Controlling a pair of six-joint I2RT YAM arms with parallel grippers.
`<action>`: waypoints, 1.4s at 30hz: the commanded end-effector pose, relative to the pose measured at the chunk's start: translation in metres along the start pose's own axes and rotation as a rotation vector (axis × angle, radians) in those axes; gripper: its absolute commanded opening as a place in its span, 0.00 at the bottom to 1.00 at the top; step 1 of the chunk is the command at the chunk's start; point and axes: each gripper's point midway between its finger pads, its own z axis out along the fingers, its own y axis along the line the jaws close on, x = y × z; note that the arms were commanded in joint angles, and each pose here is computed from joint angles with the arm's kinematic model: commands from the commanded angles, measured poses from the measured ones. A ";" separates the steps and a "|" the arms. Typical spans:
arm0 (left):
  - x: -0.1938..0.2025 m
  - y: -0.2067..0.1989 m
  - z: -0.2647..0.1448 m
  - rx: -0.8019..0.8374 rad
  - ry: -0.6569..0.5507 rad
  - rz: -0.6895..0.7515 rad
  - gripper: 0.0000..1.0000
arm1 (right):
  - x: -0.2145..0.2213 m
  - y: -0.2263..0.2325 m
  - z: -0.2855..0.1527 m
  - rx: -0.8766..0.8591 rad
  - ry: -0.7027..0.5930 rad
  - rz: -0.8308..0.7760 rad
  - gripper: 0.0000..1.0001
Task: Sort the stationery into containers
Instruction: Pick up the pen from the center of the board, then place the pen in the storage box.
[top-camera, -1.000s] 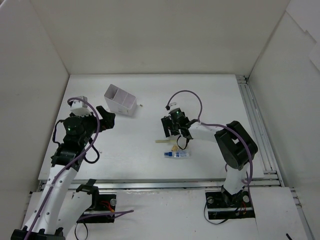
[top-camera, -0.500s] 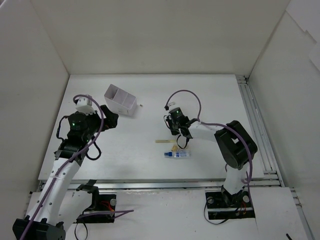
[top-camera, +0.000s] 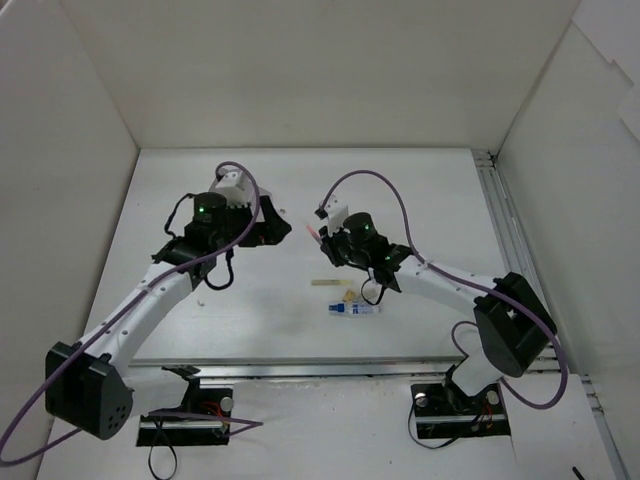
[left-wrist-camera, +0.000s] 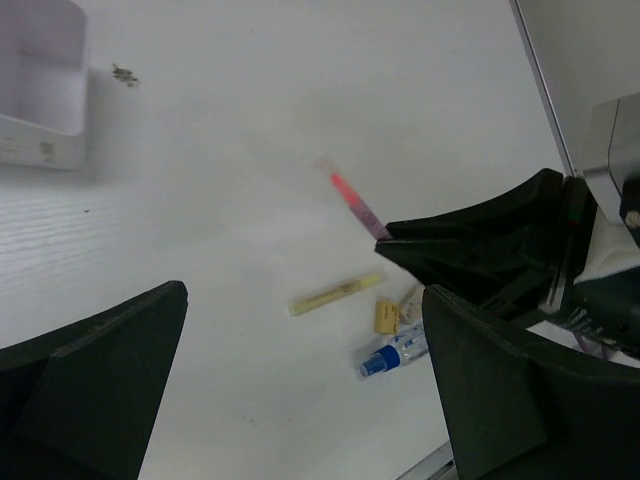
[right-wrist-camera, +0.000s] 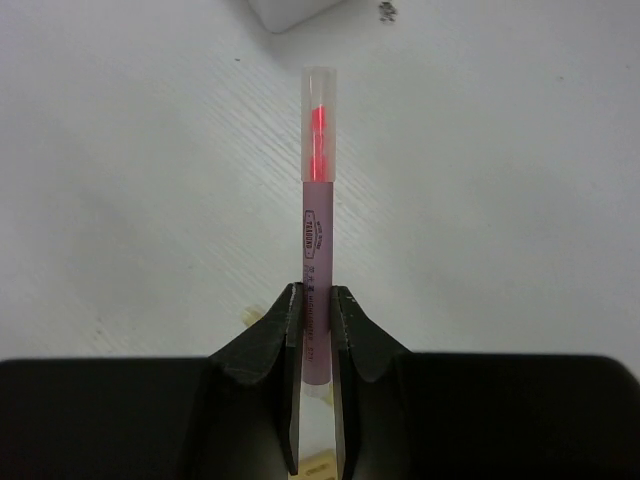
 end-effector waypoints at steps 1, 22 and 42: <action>-0.031 -0.041 0.013 0.113 -0.061 0.017 1.00 | -0.046 0.030 -0.008 -0.101 -0.143 -0.021 0.00; -0.014 -0.068 0.054 0.115 0.000 -0.060 0.28 | -0.104 0.066 -0.054 -0.088 -0.412 0.027 0.00; -0.104 0.022 -0.004 -0.296 -0.334 -0.006 0.00 | -0.116 0.043 -0.092 0.058 -0.520 0.145 0.98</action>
